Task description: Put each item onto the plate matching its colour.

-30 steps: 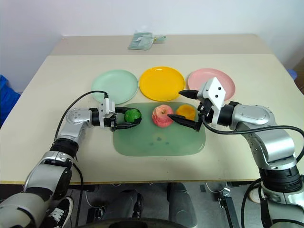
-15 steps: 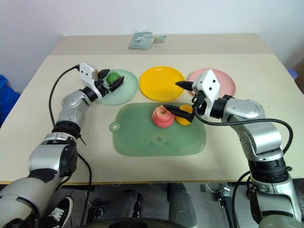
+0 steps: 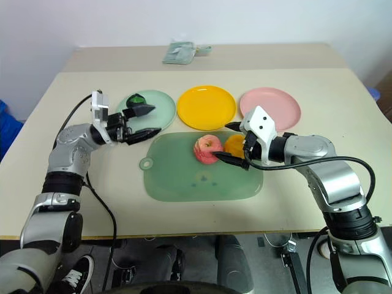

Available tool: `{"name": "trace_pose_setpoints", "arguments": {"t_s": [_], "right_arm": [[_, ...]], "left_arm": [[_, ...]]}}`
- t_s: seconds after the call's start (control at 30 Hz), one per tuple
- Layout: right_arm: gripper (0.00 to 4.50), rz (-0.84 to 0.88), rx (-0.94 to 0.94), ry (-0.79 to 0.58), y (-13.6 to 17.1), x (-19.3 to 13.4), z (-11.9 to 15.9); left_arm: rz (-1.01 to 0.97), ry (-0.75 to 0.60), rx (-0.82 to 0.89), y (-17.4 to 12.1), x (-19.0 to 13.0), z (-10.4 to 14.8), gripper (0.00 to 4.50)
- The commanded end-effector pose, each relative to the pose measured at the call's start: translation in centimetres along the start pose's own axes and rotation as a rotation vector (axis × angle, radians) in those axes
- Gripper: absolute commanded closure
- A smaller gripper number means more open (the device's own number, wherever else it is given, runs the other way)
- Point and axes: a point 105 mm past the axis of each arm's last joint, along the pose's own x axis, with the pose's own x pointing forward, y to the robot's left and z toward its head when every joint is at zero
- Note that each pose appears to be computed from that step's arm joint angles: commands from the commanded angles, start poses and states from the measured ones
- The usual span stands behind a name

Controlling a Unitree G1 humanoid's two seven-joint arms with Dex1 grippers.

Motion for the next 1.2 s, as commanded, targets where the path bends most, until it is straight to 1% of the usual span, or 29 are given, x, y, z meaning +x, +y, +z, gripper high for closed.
{"name": "trace_pose_setpoints", "arguments": {"t_s": [0.03, 0.1, 0.23, 0.3, 0.43, 0.47, 0.53, 0.6, 0.73, 0.77, 0.8, 0.9, 0.97, 1.03, 1.07, 1.13, 1.2], "right_arm": [[0.0, 0.021, -0.018, -0.02, 0.2, 0.3, 1.2], [0.0, 0.031, -0.018, -0.019, 0.4, 1.1, 1.3], [0.0, 0.009, -0.031, 0.071, -0.2, 3.0, -0.1], [0.0, 0.024, 0.008, 0.073, -0.1, 3.6, -0.1], [0.0, 0.016, -0.007, 0.109, -0.5, 4.2, -0.6], [0.0, 0.003, -0.031, 0.135, -0.9, 4.3, -1.1], [0.0, 0.021, -0.014, 0.188, -0.7, 4.4, -2.3], [0.0, 0.049, 0.007, 0.202, -0.4, 4.4, -2.7], [1.08, 0.025, 0.015, 0.138, -0.9, 4.5, -1.3], [1.22, 0.024, 0.018, 0.116, -1.0, 4.4, -0.8], [1.22, 0.025, 0.022, 0.102, -1.0, 4.3, -0.4], [1.22, -0.019, 0.061, -0.005, -2.1, 3.9, 1.6], [1.22, -0.084, 0.066, -0.085, -3.4, 3.5, 3.2], [1.22, -0.193, 0.094, -0.164, -5.6, 2.9, 4.5], [1.22, -0.275, 0.086, -0.186, -7.1, 2.5, 4.7], [1.22, -0.451, 0.083, -0.176, -10.1, 1.6, 4.2], [1.22, -0.62, 0.041, -0.109, -12.8, 0.5, 2.7]], "left_arm": [[-0.093, -0.011, 0.019, -1.7, 0.1, 1.6, 0.03], [-0.126, 0.017, 0.018, -2.4, -0.1, 1.4, 0.03], [-0.15, 0.047, 0.028, -3.2, -0.1, 1.2, 0.03], [-0.152, 0.072, 0.039, -3.3, -0.1, 1.1, 0.03], [-0.147, 0.085, 0.038, -3.4, -0.1, 1.0, 0.03], [-0.141, 0.082, 0.031, -3.5, -0.1, 0.9, 0.03], [-0.133, 0.086, 0.022, -3.7, -0.1, 0.6, 0.03], [-0.126, 0.086, 0.02, -3.8, -0.1, 0.4, 0.03], [-0.11, 0.069, 0.027, -3.7, 0.0, 0.8, 0.0], [-0.105, 0.066, 0.03, -3.6, 0.1, 0.8, 0.0], [-0.1, 0.064, 0.032, -3.5, 0.1, 0.9, 0.0], [-0.074, 0.047, 0.044, -3.0, 0.2, 1.2, 0.0], [-0.015, 0.054, 0.054, -2.0, 0.4, 1.1, 0.0], [0.048, 0.036, 0.097, -0.9, 0.7, 1.4, 0.0], [0.074, 0.021, 0.099, -0.4, 0.8, 1.7, 0.0], [0.1, -0.009, 0.112, 0.1, 1.0, 2.3, 0.0], [0.117, -0.035, 0.109, 0.4, 1.3, 2.9, 0.0]]}}
